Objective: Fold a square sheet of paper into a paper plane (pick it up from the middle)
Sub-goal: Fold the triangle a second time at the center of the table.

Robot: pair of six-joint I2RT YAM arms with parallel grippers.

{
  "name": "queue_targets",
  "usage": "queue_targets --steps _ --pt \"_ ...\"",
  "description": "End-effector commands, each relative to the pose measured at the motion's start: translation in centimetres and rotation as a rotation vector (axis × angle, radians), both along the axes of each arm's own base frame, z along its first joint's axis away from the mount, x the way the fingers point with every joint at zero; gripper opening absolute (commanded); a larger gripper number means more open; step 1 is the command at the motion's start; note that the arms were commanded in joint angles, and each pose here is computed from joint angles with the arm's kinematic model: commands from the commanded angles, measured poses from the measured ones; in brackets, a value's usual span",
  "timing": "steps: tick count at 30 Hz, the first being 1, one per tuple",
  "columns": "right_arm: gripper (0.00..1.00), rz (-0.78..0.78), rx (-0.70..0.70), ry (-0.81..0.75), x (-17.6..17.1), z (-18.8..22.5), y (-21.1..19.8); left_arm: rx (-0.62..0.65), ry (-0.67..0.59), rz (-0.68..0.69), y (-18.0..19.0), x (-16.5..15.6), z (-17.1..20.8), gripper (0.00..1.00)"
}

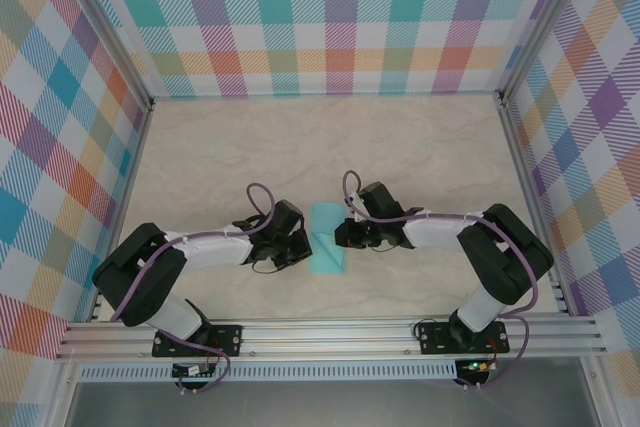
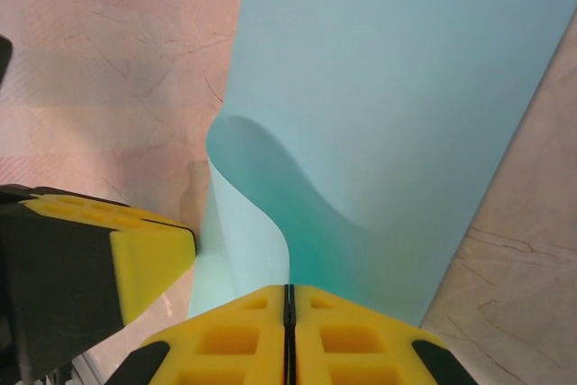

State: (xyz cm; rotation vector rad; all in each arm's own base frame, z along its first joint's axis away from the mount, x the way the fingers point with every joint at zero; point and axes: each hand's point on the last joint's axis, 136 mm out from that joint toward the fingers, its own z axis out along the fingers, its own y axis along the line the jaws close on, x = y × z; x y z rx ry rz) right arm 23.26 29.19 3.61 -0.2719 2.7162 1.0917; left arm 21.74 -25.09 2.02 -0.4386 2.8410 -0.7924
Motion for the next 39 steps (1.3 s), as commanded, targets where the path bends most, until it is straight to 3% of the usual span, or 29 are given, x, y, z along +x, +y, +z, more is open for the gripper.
queue_targets --steps 1,24,39 --pt "0.1 0.041 0.028 -0.022 0.3 0.4 0.7 -0.004 -0.043 -0.029 -0.6 0.5 1.7 0.0" --pt "0.12 0.113 0.002 -0.04 0.6 -0.5 1.1 -0.095 -0.122 -0.083 -2.9 1.8 5.3 0.04" --pt "0.12 0.089 -0.011 -0.047 0.4 -0.6 0.5 -0.111 -0.105 -0.079 -4.4 2.6 4.3 0.05"
